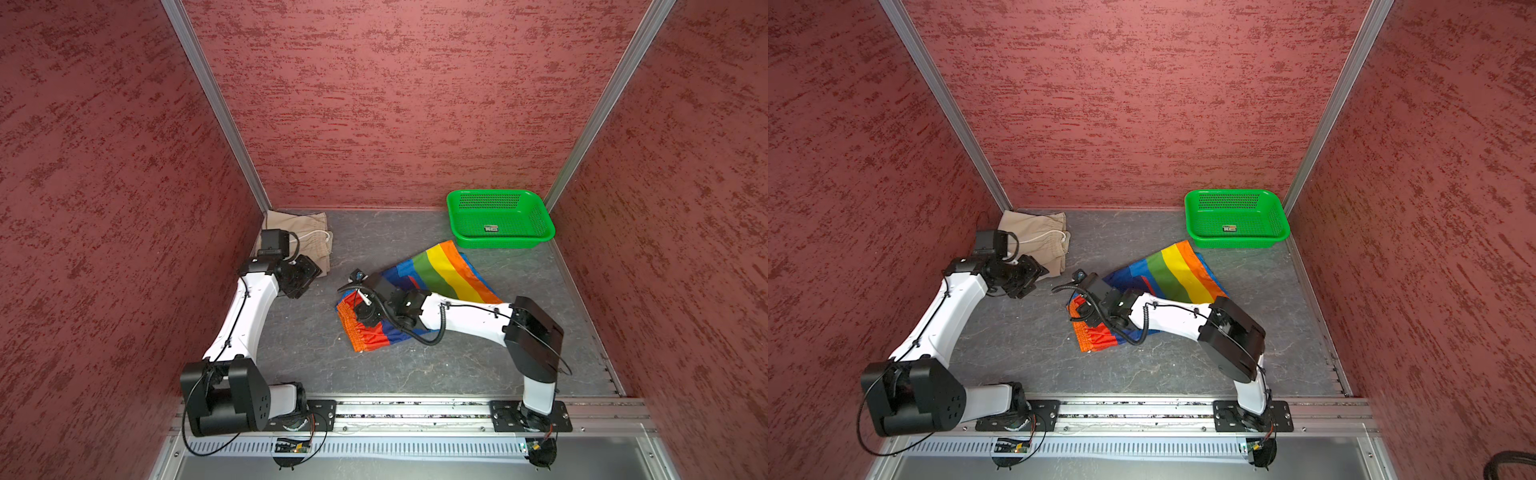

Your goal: Fold and stack the shorts

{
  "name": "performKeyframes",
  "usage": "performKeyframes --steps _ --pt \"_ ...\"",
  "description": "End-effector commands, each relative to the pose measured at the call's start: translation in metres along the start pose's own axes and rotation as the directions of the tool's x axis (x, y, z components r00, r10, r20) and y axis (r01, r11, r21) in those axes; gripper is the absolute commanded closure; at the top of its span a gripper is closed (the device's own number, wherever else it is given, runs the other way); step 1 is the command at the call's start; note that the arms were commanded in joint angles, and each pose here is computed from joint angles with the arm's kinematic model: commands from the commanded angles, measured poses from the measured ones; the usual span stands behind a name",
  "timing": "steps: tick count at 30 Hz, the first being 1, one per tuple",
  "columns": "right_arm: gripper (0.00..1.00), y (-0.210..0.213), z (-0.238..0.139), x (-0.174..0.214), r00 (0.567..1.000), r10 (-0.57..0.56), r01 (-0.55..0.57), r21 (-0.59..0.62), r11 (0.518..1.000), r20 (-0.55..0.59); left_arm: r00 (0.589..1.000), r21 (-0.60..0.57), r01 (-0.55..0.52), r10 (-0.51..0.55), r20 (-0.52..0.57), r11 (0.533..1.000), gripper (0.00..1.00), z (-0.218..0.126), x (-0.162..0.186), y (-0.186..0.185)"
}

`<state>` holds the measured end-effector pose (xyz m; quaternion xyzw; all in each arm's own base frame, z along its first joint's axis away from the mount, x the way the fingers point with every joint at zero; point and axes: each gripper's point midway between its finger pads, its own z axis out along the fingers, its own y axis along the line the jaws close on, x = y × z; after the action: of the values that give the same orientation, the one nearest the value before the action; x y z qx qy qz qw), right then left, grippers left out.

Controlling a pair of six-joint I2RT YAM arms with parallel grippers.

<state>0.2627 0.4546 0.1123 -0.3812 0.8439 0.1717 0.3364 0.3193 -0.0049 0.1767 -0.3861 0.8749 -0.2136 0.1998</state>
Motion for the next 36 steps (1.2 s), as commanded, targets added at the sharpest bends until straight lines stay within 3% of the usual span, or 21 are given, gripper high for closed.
performKeyframes --steps 1,6,11,23,26,29,33,34,36 --pt "0.27 0.020 -0.002 0.006 0.995 -0.100 0.100 -0.016 0.995 -0.024 0.999 0.068 0.027 -0.030 0.037 0.997 0.35 -0.012 -0.011 0.001" --pt "0.25 0.034 -0.013 0.046 0.969 -0.225 0.225 -0.015 0.974 -0.106 0.999 0.057 0.051 -0.051 0.000 0.997 0.32 -0.003 -0.013 0.011" --pt "0.24 0.043 -0.011 0.084 0.955 -0.229 0.220 -0.063 0.973 -0.187 0.998 0.042 0.051 -0.050 -0.044 0.998 0.30 0.010 -0.003 0.019" --pt "0.24 0.041 0.013 0.091 0.930 -0.292 0.291 -0.036 0.956 -0.221 0.987 -0.051 0.077 -0.083 -0.141 0.996 0.20 0.034 0.033 0.060" --pt "0.14 0.044 0.007 0.088 0.930 -0.312 0.310 -0.042 0.950 -0.193 0.983 -0.056 0.088 -0.096 -0.154 0.995 0.18 0.041 0.040 0.066" --pt "0.13 0.045 0.012 0.091 0.914 -0.356 0.360 -0.018 0.933 -0.193 0.977 -0.049 0.104 -0.111 -0.182 0.993 0.17 0.050 0.047 0.068" --pt "0.26 0.042 0.027 0.092 0.917 -0.346 0.356 0.017 0.934 -0.198 0.970 -0.048 0.104 -0.111 -0.215 0.993 0.17 0.060 0.056 0.067" --pt "0.36 0.042 0.030 0.091 0.920 -0.342 0.351 0.018 0.936 -0.190 0.971 -0.056 0.094 -0.104 -0.216 0.994 0.17 0.061 0.060 0.067" --pt "0.65 0.044 0.035 0.089 0.928 -0.326 0.333 0.007 0.943 -0.182 0.975 -0.078 0.069 -0.084 -0.207 0.995 0.13 0.064 0.068 0.068"
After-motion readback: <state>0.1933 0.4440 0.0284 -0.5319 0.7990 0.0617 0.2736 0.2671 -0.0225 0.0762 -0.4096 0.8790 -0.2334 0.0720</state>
